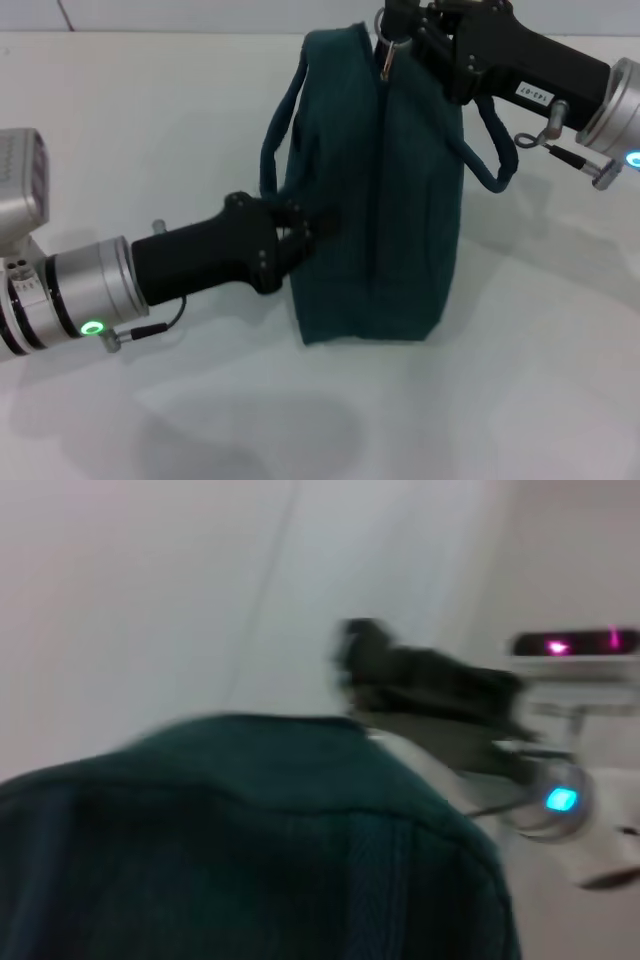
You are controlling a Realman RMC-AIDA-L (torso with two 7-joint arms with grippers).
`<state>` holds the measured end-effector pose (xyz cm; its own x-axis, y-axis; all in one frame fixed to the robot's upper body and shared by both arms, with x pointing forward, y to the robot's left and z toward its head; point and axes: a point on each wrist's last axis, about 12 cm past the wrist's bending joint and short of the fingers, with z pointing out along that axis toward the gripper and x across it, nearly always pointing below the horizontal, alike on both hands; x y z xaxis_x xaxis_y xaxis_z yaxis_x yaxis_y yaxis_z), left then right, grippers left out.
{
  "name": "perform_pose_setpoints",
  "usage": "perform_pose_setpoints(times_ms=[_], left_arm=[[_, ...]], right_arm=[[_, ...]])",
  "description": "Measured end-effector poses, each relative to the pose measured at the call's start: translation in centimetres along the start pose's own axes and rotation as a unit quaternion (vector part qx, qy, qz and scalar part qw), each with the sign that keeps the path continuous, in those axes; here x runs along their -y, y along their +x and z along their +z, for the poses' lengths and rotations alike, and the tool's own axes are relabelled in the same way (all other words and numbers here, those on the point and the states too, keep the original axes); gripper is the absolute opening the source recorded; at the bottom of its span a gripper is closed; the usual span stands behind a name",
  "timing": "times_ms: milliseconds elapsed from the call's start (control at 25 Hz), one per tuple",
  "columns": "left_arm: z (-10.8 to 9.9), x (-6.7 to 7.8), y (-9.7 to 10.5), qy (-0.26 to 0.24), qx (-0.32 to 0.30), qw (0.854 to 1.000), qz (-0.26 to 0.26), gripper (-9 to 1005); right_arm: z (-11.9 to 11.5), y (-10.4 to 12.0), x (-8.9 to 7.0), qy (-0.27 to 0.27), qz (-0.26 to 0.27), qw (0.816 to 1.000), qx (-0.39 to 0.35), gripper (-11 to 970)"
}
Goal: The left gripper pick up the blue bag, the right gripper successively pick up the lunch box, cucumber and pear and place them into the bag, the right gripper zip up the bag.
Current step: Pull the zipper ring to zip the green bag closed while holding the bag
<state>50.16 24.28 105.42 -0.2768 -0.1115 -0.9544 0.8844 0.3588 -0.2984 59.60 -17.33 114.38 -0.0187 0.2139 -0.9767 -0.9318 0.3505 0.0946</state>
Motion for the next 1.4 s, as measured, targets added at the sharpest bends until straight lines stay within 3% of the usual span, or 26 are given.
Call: perform_pose_setpoints(times_ms=[400,680,800,1040,1280,1400], left_arm=[[-0.4,1.5,0.1,0.090,-0.046,0.995,0.015,58],[-1.2,1.6,0.0,0.102,-0.055,0.993,0.017,55],[-1.9,1.2,0.0,0.072,-0.040,0.997,0.015,54],[-4.1,0.1,0.4,-0.048,0.006,0.999,0.011,51],[-4.9,0.4,0.9,-0.081,0.024,0.996,0.025,49],[-5.7,0.6,0.6,-0.096,0.052,0.993,0.036,146]], right_arm=[[-0.2,0.8,1.4,0.062,0.000,0.997,-0.035,46],[0.0,1.4,2.5,0.105,-0.001,0.992,-0.063,47],[-0.1,1.6,2.6,0.117,0.011,0.991,-0.064,48],[-1.2,1.6,2.7,0.138,0.056,0.988,-0.036,49],[-1.3,1.6,2.8,0.144,0.058,0.987,-0.033,50],[-1.2,1.5,2.9,0.145,0.059,0.987,-0.030,50]])
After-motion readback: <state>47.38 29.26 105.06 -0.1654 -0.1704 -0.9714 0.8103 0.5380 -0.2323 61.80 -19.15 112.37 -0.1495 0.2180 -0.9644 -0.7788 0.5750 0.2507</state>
